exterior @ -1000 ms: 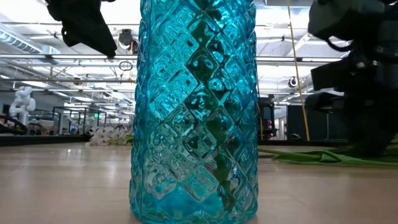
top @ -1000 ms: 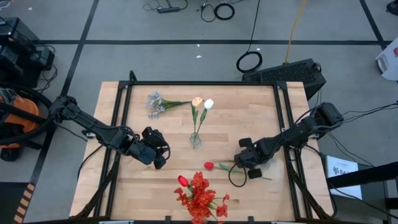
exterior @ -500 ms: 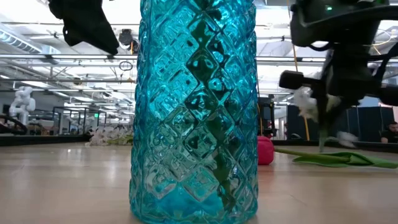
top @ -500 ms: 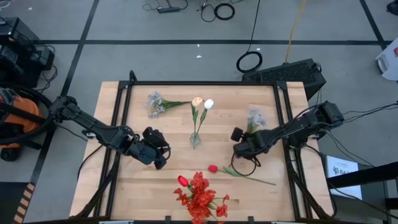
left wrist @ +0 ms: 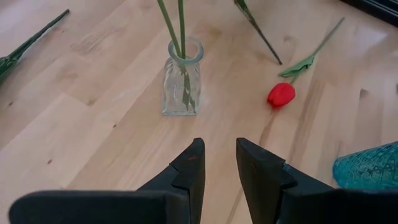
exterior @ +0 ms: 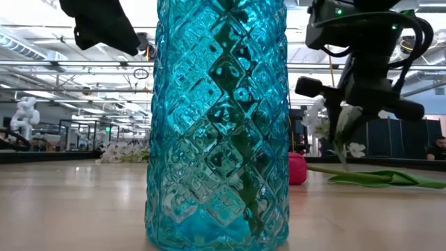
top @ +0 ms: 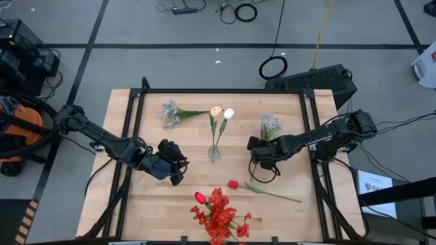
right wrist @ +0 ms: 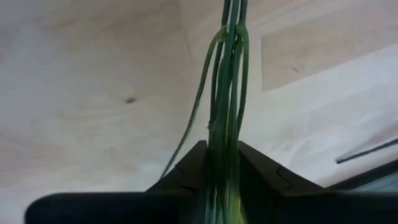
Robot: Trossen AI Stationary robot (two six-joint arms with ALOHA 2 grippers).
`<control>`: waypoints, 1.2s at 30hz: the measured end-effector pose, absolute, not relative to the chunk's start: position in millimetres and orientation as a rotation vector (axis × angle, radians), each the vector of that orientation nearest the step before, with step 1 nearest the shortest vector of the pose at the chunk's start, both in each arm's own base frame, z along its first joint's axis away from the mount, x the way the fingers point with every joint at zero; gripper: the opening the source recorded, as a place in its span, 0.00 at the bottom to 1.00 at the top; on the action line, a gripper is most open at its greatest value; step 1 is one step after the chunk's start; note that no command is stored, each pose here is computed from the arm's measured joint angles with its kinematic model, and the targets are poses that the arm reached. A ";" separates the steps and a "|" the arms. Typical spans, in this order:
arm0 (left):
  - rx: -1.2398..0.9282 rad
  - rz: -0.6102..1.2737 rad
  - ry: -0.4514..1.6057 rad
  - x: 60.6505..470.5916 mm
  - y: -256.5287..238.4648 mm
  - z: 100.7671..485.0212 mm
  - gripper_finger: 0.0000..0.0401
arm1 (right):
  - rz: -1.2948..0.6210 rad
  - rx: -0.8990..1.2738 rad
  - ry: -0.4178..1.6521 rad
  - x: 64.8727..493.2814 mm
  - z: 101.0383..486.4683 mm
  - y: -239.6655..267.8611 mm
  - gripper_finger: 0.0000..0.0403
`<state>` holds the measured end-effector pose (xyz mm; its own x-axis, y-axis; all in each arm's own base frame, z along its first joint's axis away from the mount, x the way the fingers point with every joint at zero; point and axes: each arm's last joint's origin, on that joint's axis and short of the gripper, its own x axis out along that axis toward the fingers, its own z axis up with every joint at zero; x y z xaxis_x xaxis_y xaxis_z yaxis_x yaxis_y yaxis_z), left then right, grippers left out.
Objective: Sort flowers into vase by color
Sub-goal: Put the bottom white flowers into the transparent vase
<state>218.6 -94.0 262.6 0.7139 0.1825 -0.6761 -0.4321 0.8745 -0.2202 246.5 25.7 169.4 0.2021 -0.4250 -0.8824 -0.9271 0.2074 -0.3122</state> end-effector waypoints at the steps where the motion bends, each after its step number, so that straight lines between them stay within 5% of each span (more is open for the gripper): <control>1: -0.382 0.350 0.695 218.8 -94.0 262.8 0.24 | 0.584 -1.395 1.396 246.2 170.8 25.0 0.19; 11: -0.377 0.361 0.679 219.4 -93.6 263.4 0.24 | 0.388 -1.272 1.300 239.0 196.7 22.0 0.31; 14: -0.377 0.362 0.679 219.4 -93.6 263.4 0.24 | 0.111 -0.943 1.257 235.2 206.4 20.9 0.33; 20: -0.377 0.363 0.675 219.6 -93.6 263.6 0.24 | -0.632 0.155 1.037 230.5 211.9 15.4 0.33; 24: -0.377 0.363 0.675 219.6 -93.6 263.6 0.24 | -0.960 0.738 0.843 227.4 210.3 16.5 0.34; 29: -0.375 0.363 0.675 219.6 -93.6 263.6 0.24 | -1.073 0.975 0.722 228.9 210.6 15.1 0.34; 36: -0.335 0.348 0.682 219.6 -93.4 263.6 0.24 | -1.099 1.095 0.908 237.7 189.0 11.9 0.32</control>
<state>219.6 -93.4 263.6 0.7237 0.2017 -0.6599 -0.4167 0.8900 -0.1850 237.7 11.9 189.0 0.2296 -0.2189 -0.9483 0.9726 0.0875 0.2153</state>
